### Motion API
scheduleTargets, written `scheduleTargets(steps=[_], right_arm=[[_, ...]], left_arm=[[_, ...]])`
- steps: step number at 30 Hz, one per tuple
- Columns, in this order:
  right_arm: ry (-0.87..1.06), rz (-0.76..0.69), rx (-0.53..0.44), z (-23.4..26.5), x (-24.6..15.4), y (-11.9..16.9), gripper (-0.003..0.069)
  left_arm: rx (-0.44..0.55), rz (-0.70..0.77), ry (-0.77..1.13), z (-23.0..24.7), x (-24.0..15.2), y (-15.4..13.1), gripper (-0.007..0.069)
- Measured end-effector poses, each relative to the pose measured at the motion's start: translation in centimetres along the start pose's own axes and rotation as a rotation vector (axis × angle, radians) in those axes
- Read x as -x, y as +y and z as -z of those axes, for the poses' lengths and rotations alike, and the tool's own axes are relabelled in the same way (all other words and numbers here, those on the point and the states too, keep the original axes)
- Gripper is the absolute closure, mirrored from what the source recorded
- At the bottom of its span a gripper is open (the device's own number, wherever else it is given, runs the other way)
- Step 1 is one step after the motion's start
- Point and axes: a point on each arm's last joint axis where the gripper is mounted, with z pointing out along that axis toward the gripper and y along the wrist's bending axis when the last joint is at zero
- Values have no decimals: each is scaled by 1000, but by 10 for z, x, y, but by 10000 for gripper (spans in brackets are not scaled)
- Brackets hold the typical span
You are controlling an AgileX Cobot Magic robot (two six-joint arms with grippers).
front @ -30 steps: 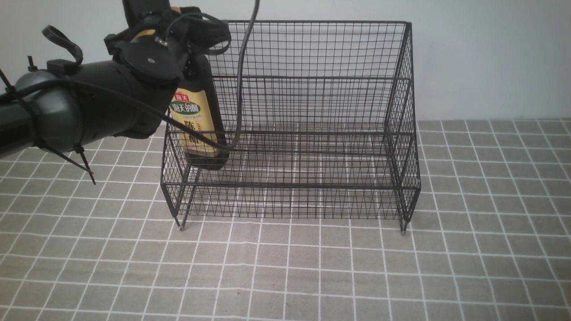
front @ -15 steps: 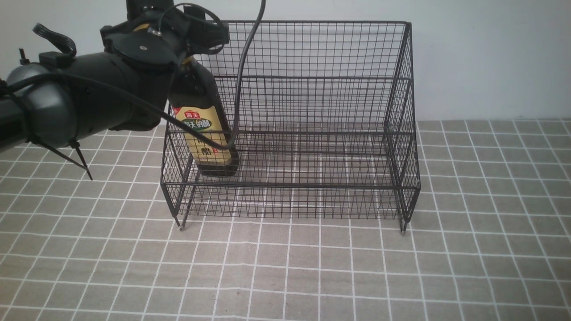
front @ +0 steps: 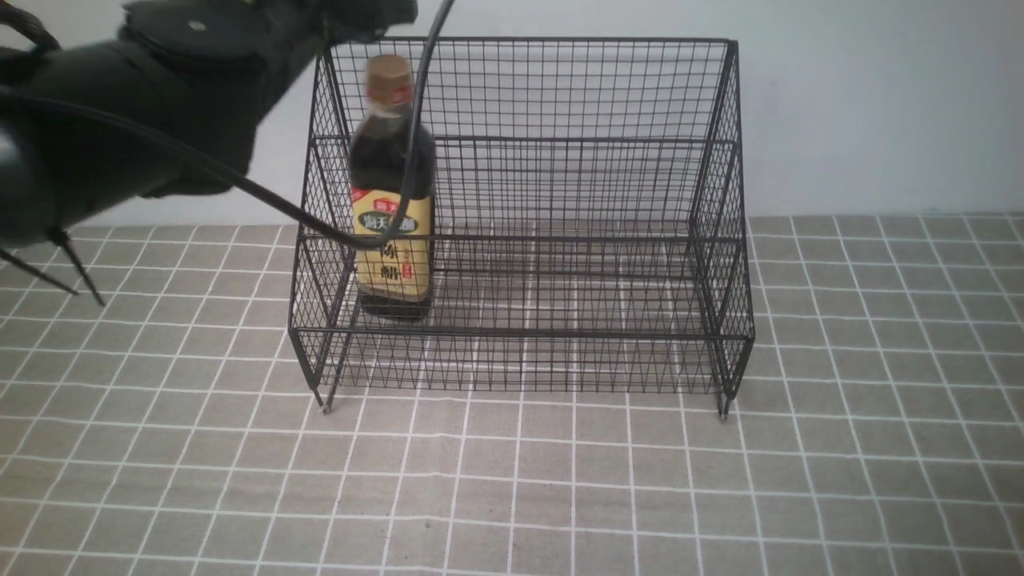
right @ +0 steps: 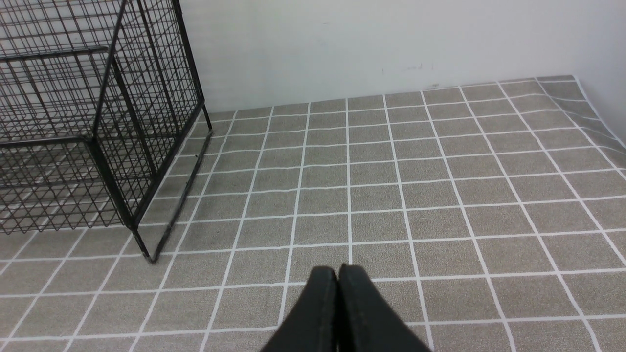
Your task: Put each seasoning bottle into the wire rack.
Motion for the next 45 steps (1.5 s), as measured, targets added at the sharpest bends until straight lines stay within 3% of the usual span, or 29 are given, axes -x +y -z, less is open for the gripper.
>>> scheduleTargets(steps=[5, 8, 10, 12, 14, 21, 24, 27, 28, 29, 30, 32, 34, 37, 42, 43, 45], right_arm=[[0, 0, 0, 0, 0, 0, 671], [0, 0, 0, 0, 0, 0, 671], [0, 0, 0, 0, 0, 0, 671], [0, 0, 0, 0, 0, 0, 671], [0, 0, 0, 0, 0, 0, 671], [0, 0, 0, 0, 0, 0, 671], [0, 0, 0, 0, 0, 0, 671], [0, 0, 0, 0, 0, 0, 671], [0, 0, 0, 0, 0, 0, 671], [0, 0, 0, 0, 0, 0, 671], [0, 0, 0, 0, 0, 0, 671], [0, 0, 0, 0, 0, 0, 671], [0, 0, 0, 0, 0, 0, 671], [0, 0, 0, 0, 0, 0, 671], [0, 0, 0, 0, 0, 0, 671], [0, 0, 0, 0, 0, 0, 671], [0, 0, 0, 0, 0, 0, 671]], left_arm=[[-99, 25, -13, 18, 20, -4, 294], [-226, 8, -34, 44, 44, -7, 400], [-251, 32, -40, 52, 50, -7, 453], [-256, -1, -67, 62, 61, -4, 557], [-253, -71, -88, 69, 65, -2, 610], [-248, -276, -77, 68, 53, -1, 632], [-196, -367, -49, 67, 44, 4, 632], [-130, -302, -9, 65, 39, 10, 632], [-116, -242, 0, 65, 38, 11, 632], [-162, -157, 12, 65, 38, 13, 632], [-99, -144, 8, 65, 38, 13, 632], [-118, 23, -2, 71, 44, 13, 632], [-165, 120, -19, 78, 51, 11, 632], [-323, 253, -60, 97, 68, 3, 632], [-748, 303, -80, 134, 85, -23, 632], [-878, 273, -60, 145, 85, -30, 632], [-1001, 233, -18, 156, 83, -37, 632]])
